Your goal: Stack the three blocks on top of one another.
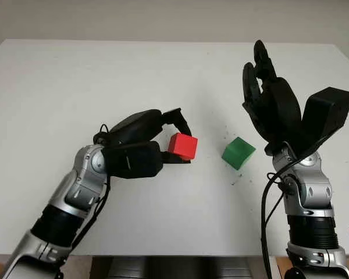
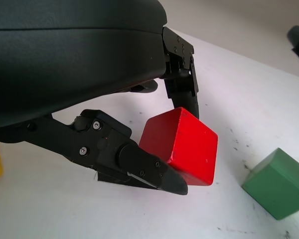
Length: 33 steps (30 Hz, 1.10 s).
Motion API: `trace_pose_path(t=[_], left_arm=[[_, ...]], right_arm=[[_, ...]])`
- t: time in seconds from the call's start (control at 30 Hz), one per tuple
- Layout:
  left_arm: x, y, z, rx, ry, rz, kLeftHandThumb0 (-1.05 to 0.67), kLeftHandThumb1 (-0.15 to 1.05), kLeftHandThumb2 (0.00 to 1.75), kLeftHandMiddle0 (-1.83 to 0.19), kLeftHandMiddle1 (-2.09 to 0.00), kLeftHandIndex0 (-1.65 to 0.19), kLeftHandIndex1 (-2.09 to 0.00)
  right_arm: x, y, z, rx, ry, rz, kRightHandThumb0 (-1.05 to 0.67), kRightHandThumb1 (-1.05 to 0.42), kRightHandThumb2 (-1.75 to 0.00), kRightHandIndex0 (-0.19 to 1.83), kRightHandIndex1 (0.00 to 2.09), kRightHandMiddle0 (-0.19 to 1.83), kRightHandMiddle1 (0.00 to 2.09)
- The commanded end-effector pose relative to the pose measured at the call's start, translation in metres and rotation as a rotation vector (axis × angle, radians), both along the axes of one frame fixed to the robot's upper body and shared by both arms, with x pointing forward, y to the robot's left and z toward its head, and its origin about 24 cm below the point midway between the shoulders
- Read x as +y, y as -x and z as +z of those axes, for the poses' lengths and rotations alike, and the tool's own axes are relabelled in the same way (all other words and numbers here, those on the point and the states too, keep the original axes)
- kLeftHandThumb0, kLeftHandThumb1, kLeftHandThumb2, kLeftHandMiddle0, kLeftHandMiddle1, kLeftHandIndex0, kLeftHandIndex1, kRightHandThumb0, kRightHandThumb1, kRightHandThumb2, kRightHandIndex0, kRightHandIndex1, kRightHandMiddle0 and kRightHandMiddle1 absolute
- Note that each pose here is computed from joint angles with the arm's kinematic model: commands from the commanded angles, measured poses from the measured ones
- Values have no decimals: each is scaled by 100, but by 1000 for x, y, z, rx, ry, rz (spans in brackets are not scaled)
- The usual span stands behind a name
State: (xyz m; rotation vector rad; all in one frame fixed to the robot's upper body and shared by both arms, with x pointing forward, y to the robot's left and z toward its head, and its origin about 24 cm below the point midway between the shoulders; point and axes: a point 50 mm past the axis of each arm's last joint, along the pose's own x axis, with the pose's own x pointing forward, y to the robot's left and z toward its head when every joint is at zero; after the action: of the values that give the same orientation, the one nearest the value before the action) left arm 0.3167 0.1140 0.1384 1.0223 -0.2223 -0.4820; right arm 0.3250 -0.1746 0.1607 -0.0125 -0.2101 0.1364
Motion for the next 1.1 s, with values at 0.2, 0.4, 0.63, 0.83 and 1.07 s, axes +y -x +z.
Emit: trace_pose_path(t=[0.2, 0.4, 0.63, 0.83, 1.07], left_arm=[[-1, 4, -7, -51, -55, 58, -37, 103, 6, -24, -5, -26, -157], [2, 1, -7, -42, -66, 84, -36, 102, 5, -26, -6, -28, -154], [4, -2, -4, -29, -91, 84, -37, 100, 5, -28, -6, -33, -150], [4, -3, -2, -15, -153, 89, -45, 99, 5, -19, -5, -29, -97], [3, -1, 1, -26, -189, 68, -56, 100, 6, -1, -3, -18, -9]], right_arm=[[0, 3, 1, -5, -11, -1, -72, -105, -55, -19, 0, -19, 0], [0, 3, 1, -3, -18, 0, -72, -105, -56, -19, 0, -19, 0], [0, 3, 1, 0, -19, 2, -71, -105, -55, -19, 0, -19, 0], [0, 2, 1, -4, -15, -3, -72, -105, -55, -19, 0, -19, 0], [0, 3, 1, -2, -20, 1, -72, -105, -54, -19, 0, -19, 0]])
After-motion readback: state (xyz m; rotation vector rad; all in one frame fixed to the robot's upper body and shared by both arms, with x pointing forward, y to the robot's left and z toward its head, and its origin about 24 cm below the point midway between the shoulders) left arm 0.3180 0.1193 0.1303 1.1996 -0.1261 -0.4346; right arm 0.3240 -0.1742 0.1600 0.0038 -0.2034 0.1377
